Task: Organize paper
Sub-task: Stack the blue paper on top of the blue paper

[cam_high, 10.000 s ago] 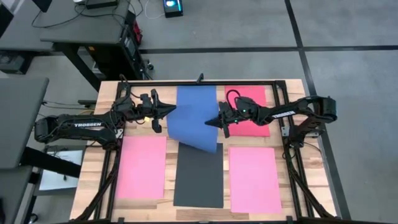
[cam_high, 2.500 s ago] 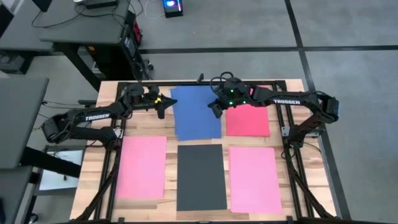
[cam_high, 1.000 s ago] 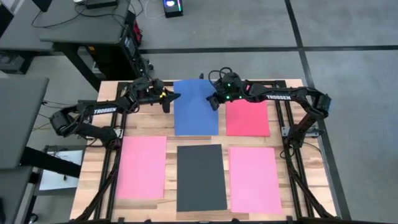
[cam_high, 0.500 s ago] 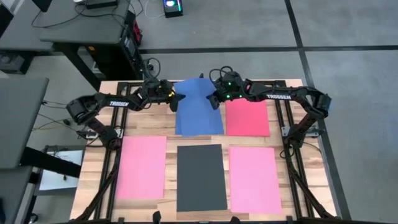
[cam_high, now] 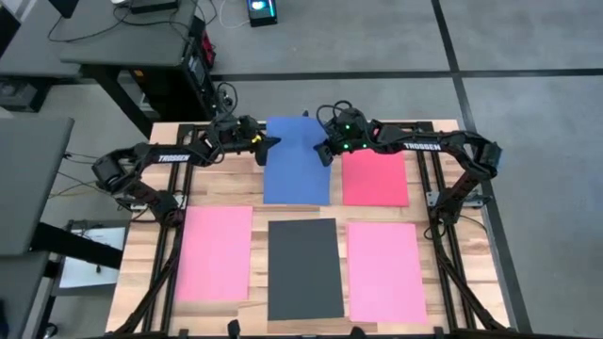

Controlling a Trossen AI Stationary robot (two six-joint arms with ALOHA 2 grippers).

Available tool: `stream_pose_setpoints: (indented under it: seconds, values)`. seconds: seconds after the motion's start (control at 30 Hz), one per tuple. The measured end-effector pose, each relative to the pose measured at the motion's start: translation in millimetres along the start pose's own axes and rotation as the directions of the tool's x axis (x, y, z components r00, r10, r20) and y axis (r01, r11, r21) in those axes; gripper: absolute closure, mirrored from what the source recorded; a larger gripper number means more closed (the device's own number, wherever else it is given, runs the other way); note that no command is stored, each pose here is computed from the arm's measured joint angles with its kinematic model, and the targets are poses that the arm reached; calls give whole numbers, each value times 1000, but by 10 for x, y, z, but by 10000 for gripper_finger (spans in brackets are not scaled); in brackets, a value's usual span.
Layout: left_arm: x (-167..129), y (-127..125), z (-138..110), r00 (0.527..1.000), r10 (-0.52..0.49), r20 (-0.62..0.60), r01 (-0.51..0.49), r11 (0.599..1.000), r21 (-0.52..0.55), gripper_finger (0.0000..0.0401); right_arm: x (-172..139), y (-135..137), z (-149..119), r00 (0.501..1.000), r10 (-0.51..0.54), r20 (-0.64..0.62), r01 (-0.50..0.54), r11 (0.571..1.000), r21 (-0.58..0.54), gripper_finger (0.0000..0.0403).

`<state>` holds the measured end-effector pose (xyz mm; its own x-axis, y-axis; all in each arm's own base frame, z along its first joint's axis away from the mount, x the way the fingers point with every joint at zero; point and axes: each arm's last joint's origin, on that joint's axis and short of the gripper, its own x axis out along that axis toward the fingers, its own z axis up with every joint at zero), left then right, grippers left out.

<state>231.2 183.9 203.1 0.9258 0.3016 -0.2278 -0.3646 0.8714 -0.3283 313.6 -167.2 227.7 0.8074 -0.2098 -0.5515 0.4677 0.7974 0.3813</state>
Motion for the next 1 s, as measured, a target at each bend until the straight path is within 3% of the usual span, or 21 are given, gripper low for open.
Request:
stream_pose_setpoints:
  seconds: [0.23,0.37,0.7,1.0]
  values:
    - [-25,-1,-1,1000,11,-19,-10,1000,23,401,2,-19,-3,998,-57,11,57,997,-44,403]
    - [-38,47,-28,997,70,-42,-69,997,24,401,12,-24,-8,998,-60,9,60,997,-52,403]
    - [-41,62,-54,994,85,-67,-83,996,28,401,413,-163,-255,994,-83,-76,78,995,-63,403]
    - [-51,82,-111,986,130,-105,-126,991,49,401,443,-231,-227,995,-89,-42,87,995,-56,403]
